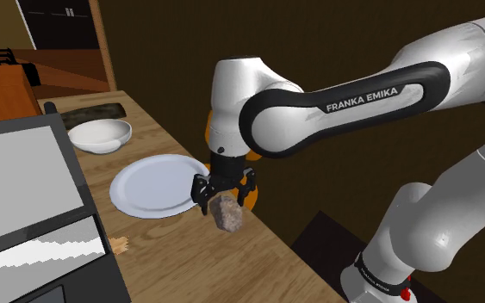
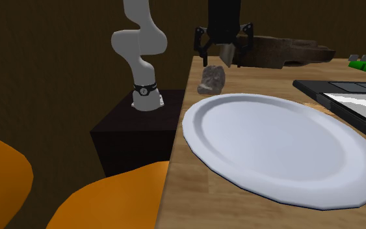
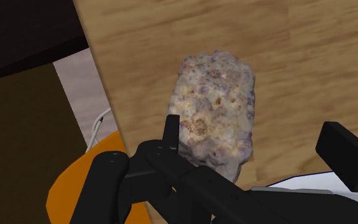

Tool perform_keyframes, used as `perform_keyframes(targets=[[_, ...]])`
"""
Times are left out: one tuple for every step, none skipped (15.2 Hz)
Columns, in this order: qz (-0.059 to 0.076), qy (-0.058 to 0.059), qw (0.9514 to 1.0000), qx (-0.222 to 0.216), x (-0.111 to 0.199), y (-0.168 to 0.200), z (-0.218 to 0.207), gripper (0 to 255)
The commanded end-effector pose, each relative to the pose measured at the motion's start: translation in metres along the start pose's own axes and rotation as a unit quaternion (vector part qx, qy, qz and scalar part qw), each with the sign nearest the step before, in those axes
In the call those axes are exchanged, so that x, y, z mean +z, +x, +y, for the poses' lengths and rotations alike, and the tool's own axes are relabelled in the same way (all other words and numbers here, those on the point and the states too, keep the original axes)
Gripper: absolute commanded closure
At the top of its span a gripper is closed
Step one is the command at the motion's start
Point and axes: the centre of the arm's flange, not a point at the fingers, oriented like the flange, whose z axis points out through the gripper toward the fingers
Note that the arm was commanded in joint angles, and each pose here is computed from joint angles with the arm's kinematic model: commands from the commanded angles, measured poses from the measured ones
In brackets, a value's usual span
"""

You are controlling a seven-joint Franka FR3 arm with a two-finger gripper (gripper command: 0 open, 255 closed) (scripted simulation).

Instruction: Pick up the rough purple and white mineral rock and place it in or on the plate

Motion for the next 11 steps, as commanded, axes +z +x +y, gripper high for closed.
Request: perform_keyframes(targets=[[-0.01, -0.009, 0.9999, 0.001, 0.015, 0.001, 0.005, 255], [-0.01, -0.009, 0.9999, 0.001, 0.013, 0.0, 0.004, 255], [-0.01, -0.009, 0.9999, 0.001, 0.01, 0.001, 0.005, 255], [-0.01, -0.009, 0.9999, 0.001, 0.009, 0.0, 0.005, 255], [-0.01, -0.009, 0.9999, 0.001, 0.01, 0.0, 0.004, 255], [-0.01, -0.009, 0.9999, 0.001, 0.01, -0.001, 0.005, 255], [-0.01, -0.009, 0.9999, 0.001, 0.012, 0.003, -0.002, 255], [-0.01, -0.009, 0.9999, 0.001, 0.007, 0.003, -0.003, 255], [-0.01, -0.009, 0.9999, 0.001, 0.002, 0.002, -0.003, 255], [-0.01, -0.009, 0.9999, 0.001, -0.004, 0.002, -0.004, 255], [-0.01, -0.009, 0.9999, 0.001, -0.009, 0.001, -0.004, 255]])
